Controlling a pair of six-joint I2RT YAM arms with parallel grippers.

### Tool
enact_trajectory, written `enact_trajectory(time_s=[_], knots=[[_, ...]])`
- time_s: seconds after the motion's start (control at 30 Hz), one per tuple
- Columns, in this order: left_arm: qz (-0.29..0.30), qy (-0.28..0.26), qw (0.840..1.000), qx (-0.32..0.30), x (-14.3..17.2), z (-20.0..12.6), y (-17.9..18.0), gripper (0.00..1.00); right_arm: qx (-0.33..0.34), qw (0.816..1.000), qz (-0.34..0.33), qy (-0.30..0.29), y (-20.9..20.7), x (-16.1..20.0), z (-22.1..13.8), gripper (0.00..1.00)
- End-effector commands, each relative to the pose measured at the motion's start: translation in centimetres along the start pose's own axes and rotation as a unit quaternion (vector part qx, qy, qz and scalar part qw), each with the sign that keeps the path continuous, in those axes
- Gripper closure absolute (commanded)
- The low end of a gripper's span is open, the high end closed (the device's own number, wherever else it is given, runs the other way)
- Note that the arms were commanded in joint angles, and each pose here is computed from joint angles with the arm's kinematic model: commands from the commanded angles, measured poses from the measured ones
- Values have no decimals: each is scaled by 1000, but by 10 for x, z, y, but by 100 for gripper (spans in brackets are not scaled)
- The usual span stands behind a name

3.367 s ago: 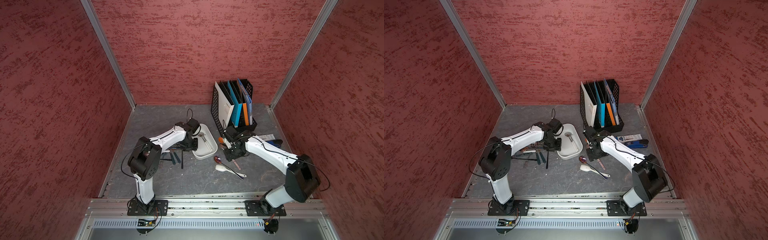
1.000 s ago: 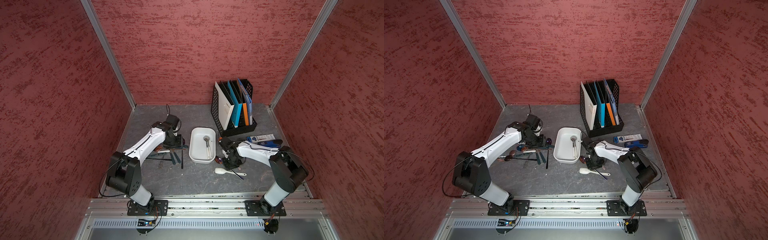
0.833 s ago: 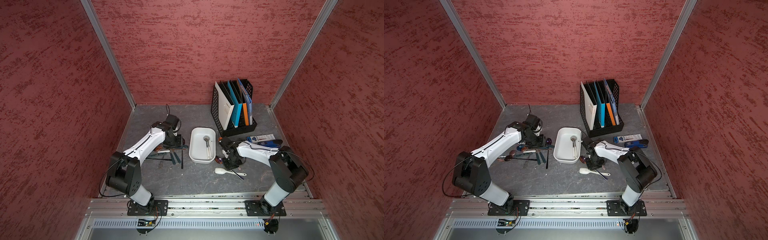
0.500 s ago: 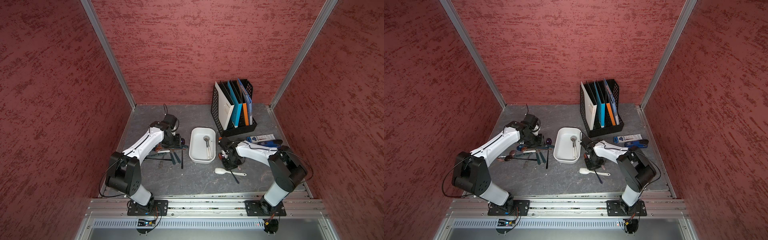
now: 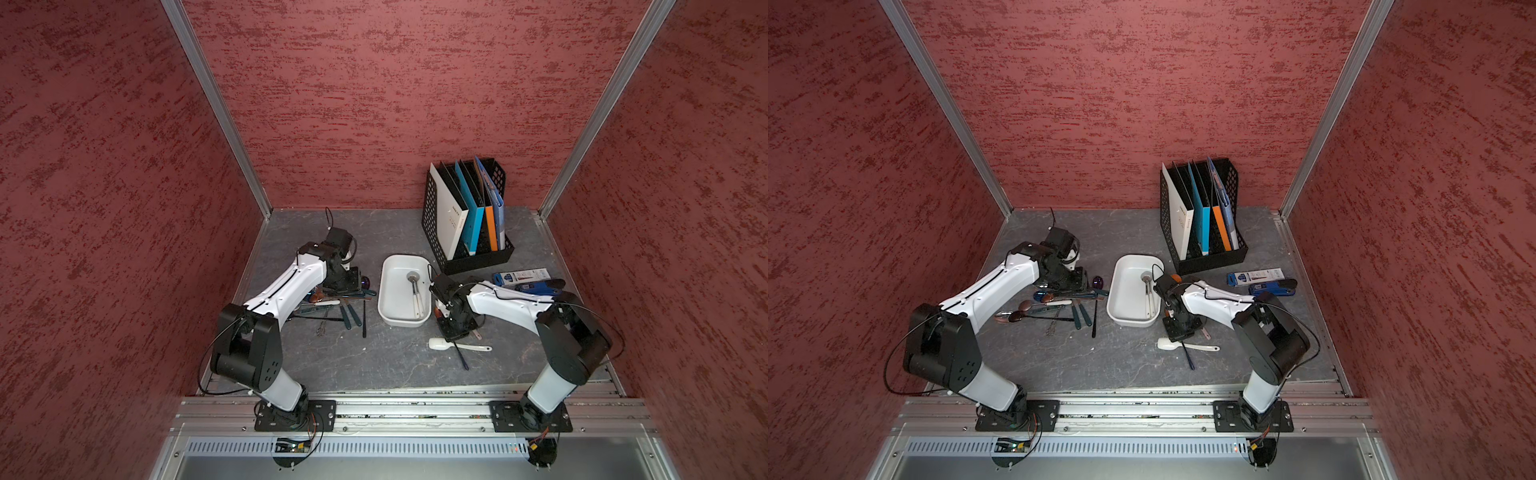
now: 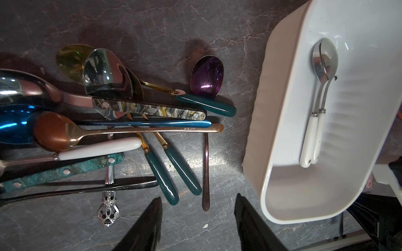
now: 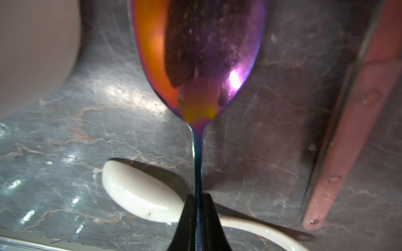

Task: Put the spoon into the storage box
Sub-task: Pick up the spoon from the center of the board.

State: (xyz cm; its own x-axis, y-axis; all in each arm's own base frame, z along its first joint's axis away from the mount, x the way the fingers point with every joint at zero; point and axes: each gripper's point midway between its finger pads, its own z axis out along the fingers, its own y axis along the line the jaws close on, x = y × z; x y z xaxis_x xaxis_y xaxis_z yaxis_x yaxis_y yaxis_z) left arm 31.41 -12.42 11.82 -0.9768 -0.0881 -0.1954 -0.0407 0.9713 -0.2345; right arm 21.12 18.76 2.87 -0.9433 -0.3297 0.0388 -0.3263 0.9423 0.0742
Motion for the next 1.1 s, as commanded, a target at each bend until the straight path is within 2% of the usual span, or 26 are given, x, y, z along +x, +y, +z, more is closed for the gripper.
enact_trajectory(time_s=[0.0, 0.2, 0.5, 0.63, 0.83, 1.07], knots=[[-6, -24, 999, 21, -9, -9, -5, 43, 6, 1000, -11, -27, 2, -10, -28, 93], [-16, -25, 999, 28, -9, -7, -3, 43, 27, 998, -16, -56, -1, -22, -71, 93], [-16, -25, 999, 23, -3, -5, 1, 43, -14, 996, -20, -89, 25, -55, -113, 93], [-20, -21, 999, 28, 1, 1, 1, 43, -24, 994, -26, -103, 35, -75, -121, 93], [-29, -18, 999, 34, 11, 5, 2, 43, -66, 991, -26, -117, 66, -124, -127, 93], [-36, -21, 999, 29, 22, 4, 9, 42, -91, 989, -24, -113, 89, -168, -112, 93]])
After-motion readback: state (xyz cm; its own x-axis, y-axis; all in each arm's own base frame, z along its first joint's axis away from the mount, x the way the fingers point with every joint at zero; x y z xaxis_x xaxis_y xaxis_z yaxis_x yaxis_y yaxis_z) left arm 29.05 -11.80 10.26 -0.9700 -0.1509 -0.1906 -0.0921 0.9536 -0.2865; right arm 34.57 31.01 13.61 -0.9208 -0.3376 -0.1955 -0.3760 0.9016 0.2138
